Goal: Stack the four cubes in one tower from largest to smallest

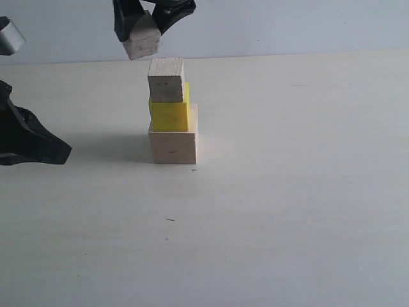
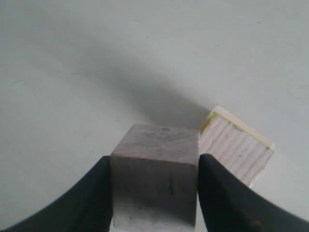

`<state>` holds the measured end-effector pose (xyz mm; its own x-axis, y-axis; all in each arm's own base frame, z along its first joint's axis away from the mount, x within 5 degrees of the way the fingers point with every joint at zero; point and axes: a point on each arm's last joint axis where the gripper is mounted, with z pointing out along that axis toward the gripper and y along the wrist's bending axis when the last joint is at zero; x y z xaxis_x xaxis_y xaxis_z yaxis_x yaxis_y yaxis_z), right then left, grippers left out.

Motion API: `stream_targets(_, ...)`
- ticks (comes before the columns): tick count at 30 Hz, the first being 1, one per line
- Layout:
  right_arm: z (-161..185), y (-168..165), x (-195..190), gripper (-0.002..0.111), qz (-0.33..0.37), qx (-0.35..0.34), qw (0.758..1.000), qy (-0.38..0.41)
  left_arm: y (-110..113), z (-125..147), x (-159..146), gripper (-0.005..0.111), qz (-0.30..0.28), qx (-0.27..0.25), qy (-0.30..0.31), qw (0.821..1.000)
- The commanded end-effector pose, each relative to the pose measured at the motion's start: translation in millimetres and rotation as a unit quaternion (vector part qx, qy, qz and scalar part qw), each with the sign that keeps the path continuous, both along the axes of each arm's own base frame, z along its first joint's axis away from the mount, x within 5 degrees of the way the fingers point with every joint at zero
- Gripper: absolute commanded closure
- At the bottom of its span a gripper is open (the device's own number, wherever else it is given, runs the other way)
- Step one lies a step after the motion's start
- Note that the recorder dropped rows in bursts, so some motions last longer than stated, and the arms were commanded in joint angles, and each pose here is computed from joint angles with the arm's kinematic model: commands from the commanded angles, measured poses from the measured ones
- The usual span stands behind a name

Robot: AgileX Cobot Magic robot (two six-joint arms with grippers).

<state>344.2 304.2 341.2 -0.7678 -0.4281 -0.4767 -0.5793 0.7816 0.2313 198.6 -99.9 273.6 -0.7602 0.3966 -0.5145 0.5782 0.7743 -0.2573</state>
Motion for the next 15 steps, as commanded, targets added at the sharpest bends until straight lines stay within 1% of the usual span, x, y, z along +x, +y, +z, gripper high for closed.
stream_targets(1,4,-2,1,0.103,0.084,-0.028,0.994,-0.058,-1,0,0,0.107,0.002,-0.005,0.001,1.000)
stream_targets(3,6,-3,1,0.105,0.155,-0.052,0.982,-0.098,-1,-1,0,0.107,0.002,-0.004,0.001,1.000)
stream_targets(4,7,-3,0,0.106,0.236,-0.079,0.958,-0.142,-1,-1,0,0.107,0.002,-0.004,0.001,1.000)
stream_targets(5,8,-3,0,0.106,0.267,-0.089,0.946,-0.160,-1,-1,0,0.107,0.002,-0.004,0.001,1.000)
stream_targets(6,10,-4,-1,0.106,0.306,-0.103,0.929,-0.184,0,-1,0,0.107,0.001,-0.002,0.000,1.000)
stream_targets(7,10,-5,0,0.106,0.316,-0.113,0.922,-0.191,0,-1,0,0.107,0.001,0.000,0.000,1.000)
stream_targets(8,9,-8,3,0.106,0.326,-0.140,0.912,-0.205,0,-1,0,0.107,0.000,0.002,-0.001,1.000)
stream_targets(9,9,-10,4,0.106,0.324,-0.151,0.911,-0.208,0,-1,0,0.107,0.000,0.003,-0.001,1.000)
stream_targets(10,9,-13,6,0.106,0.314,-0.169,0.910,-0.211,1,-1,0,0.107,-0.001,0.005,-0.002,1.000)
stream_targets(12,9,-14,7,0.106,0.294,-0.158,0.921,-0.201,1,-1,0,0.107,-0.001,0.006,-0.002,1.000)
stream_targets(15,9,-14,7,0.106,0.299,-0.160,0.918,-0.204,1,-1,1,0.107,-0.001,0.007,-0.005,1.000)
